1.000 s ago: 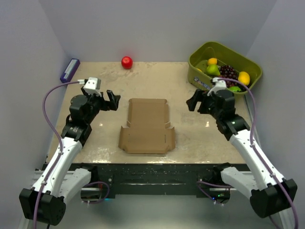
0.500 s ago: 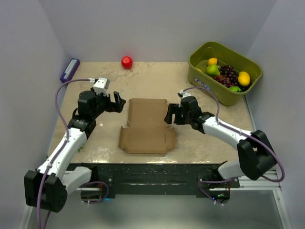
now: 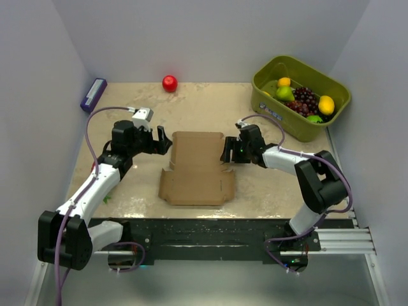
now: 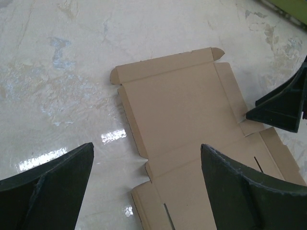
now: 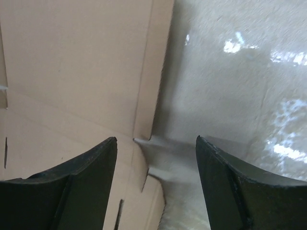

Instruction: Fold the paper box

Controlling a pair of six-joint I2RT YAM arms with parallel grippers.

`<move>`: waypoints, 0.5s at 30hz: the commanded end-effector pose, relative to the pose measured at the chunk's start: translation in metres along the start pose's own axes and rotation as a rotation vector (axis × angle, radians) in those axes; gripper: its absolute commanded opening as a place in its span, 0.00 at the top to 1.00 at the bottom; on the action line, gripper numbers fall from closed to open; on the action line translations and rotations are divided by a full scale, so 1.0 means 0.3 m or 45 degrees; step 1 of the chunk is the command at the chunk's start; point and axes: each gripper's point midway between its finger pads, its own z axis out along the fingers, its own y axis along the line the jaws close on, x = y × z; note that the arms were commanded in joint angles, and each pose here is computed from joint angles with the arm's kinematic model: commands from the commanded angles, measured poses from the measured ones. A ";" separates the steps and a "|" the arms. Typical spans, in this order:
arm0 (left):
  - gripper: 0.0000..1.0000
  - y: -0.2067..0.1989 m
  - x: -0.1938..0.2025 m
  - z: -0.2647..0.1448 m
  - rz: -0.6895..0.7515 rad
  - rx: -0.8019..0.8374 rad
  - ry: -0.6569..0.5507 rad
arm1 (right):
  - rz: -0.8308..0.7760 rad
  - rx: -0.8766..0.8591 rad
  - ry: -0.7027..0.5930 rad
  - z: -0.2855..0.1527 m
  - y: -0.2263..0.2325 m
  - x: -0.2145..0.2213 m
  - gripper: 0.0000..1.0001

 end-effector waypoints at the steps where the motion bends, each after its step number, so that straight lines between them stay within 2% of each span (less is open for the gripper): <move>1: 0.03 -0.030 -0.063 -0.003 0.009 0.040 -0.048 | -0.048 -0.151 -0.082 0.010 0.067 -0.124 0.31; 5: 0.03 -0.027 -0.054 0.005 0.002 0.038 -0.026 | 0.010 -0.171 -0.064 0.035 0.027 -0.135 0.39; 15: 0.03 -0.041 -0.053 0.006 -0.007 0.067 -0.020 | 0.094 -0.318 -0.035 0.090 0.039 -0.118 0.47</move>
